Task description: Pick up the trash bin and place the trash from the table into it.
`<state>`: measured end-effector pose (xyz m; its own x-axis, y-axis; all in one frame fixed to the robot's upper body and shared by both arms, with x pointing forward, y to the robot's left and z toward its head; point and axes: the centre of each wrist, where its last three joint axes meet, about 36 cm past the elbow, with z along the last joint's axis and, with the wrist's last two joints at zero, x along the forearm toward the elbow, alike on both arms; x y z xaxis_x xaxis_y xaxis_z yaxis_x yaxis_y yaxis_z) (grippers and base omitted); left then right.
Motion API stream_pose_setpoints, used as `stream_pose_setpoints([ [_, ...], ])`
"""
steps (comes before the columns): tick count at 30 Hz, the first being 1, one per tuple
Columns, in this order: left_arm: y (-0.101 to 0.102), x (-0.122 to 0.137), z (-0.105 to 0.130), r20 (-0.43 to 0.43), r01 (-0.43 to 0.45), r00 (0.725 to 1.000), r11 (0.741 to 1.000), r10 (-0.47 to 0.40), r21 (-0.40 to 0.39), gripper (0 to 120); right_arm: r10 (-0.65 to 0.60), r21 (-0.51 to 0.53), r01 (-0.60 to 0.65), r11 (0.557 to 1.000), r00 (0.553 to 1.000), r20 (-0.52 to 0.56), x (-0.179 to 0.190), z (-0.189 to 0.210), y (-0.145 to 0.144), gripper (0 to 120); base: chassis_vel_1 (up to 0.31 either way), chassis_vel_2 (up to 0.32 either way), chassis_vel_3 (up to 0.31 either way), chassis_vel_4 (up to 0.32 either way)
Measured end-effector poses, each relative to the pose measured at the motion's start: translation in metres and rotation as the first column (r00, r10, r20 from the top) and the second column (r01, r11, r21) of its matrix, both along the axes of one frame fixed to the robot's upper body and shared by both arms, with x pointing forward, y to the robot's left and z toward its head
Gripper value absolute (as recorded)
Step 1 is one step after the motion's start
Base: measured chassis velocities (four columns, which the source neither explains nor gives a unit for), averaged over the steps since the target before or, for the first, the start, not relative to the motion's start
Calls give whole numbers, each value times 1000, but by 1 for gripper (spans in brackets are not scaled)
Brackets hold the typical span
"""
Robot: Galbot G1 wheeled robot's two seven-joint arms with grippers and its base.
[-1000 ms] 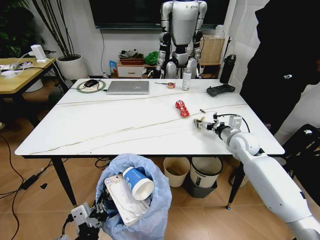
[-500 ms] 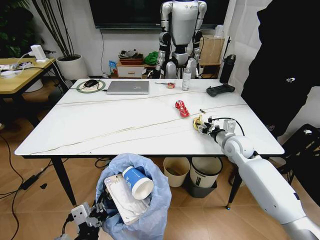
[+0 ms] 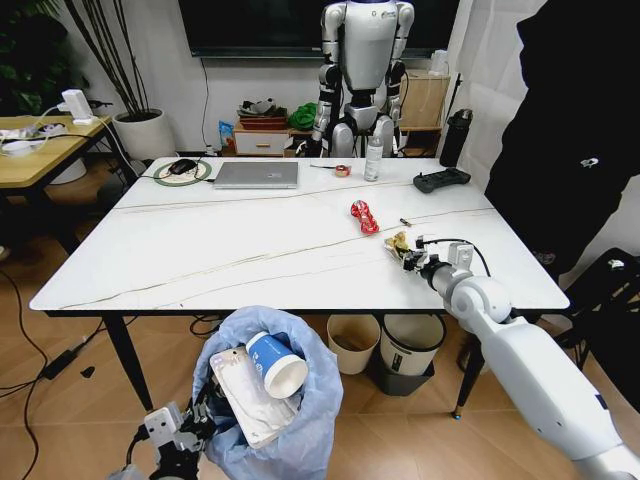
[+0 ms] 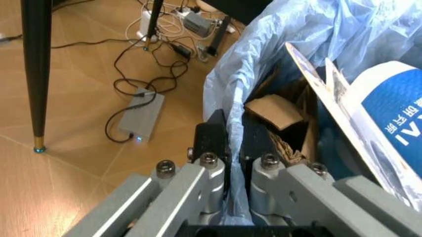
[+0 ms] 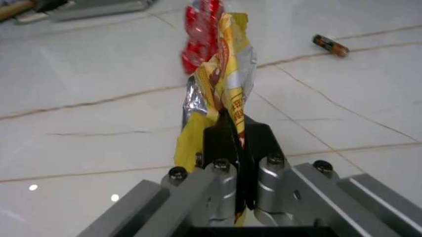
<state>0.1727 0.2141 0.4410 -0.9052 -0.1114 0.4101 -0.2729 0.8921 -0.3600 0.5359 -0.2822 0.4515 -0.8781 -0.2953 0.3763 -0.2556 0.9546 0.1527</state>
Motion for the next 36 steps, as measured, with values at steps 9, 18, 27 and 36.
stream_pose_setpoints([
  [9, 1, 1, -1, -1, 4, 1000, 1000, -4, -5, 0, 132, 149, -145, 978, 987, 92, -47, 37, 13, 0, 0, 0, 0, 0],
  [18, 3, 0, 2, -2, 1, 1000, 1000, -1, -4, 0, 424, 283, -460, 842, 887, 182, -165, 82, 75, 0, 0, 0, 0, 0],
  [27, 1, -8, 1, -43, 2, 999, 1000, -2, 6, 0, 610, 426, -608, 670, 778, 151, -199, 40, 159, 0, 0, 0, 0, 0],
  [36, 0, -14, 6, -67, -4, 998, 1000, 5, 12, 0, 652, 427, -619, 659, 753, 87, -213, 6, 192, 0, 0, 0, 0, 0],
])
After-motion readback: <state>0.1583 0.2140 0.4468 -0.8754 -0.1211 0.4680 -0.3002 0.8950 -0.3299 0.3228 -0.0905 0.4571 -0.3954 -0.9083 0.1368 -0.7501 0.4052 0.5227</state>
